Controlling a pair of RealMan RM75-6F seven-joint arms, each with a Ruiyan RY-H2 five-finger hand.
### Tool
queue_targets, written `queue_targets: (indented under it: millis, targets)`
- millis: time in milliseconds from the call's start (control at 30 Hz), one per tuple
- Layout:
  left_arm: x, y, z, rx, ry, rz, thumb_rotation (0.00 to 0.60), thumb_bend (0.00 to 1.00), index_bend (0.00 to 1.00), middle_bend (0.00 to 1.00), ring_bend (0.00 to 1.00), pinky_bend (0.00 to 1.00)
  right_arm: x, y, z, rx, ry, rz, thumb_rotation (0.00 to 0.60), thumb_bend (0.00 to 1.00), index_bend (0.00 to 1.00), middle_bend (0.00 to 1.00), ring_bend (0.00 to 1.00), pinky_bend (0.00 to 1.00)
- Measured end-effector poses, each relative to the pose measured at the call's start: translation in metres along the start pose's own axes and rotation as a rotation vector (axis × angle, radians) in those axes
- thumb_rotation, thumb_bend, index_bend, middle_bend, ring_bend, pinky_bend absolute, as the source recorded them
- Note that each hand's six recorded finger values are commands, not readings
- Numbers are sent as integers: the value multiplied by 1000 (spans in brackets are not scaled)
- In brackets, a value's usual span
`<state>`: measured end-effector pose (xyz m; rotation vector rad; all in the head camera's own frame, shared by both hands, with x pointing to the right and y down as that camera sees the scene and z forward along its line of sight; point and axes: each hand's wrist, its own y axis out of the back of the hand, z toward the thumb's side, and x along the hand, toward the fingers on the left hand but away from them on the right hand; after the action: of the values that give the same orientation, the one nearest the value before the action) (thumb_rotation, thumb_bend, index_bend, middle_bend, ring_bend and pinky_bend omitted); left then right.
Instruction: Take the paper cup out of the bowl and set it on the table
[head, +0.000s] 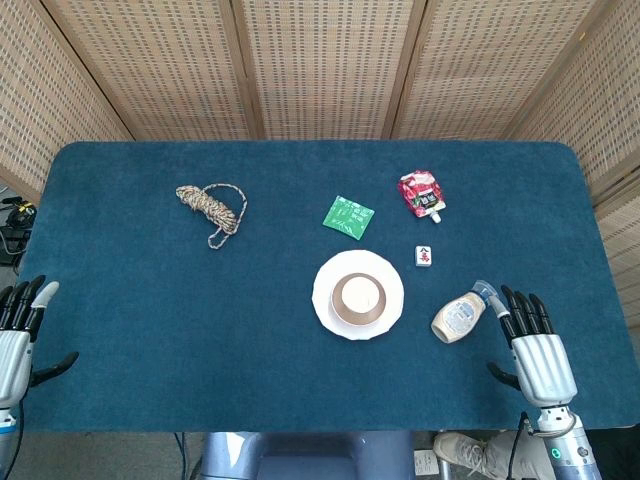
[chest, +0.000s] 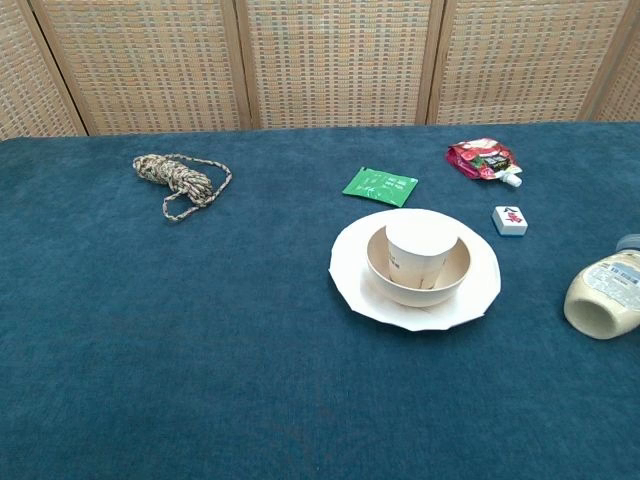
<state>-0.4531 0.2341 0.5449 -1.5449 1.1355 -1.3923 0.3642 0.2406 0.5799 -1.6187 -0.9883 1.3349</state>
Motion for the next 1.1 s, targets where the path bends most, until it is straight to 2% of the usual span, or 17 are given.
queue_targets:
  millis: [467, 567, 733, 833, 967, 1100]
  targets:
    - [1, 1, -2, -9, 7, 0, 600, 0, 0, 0, 0, 0, -2, 1, 7, -22, 12, 8, 600, 197, 1, 0, 0, 0]
    - [2, 2, -3, -16, 8, 2, 600, 0, 0, 0, 0, 0, -8, 1, 15, -42, 25, 19, 600, 198, 35, 0, 0, 0]
    - [1, 4, -3, -30, 5, 3, 600, 0, 0, 0, 0, 0, -34, 7, 48, -74, 105, 45, 600, 227, 159, 0, 0, 10]
    - [1, 5, -4, -36, 2, 2, 600, 0, 0, 0, 0, 0, -54, 8, 71, -63, 152, 73, 600, 263, 196, 0, 0, 23]
    - [1, 5, -4, -45, -2, -4, 600, 0, 0, 0, 0, 0, -77, 6, 92, -26, 169, 109, 600, 317, 242, 1, 0, 48]
    - [1, 4, -4, -55, -3, -13, 600, 0, 0, 0, 0, 0, -99, -5, 113, 8, 170, 162, 600, 371, 248, 3, 0, 50]
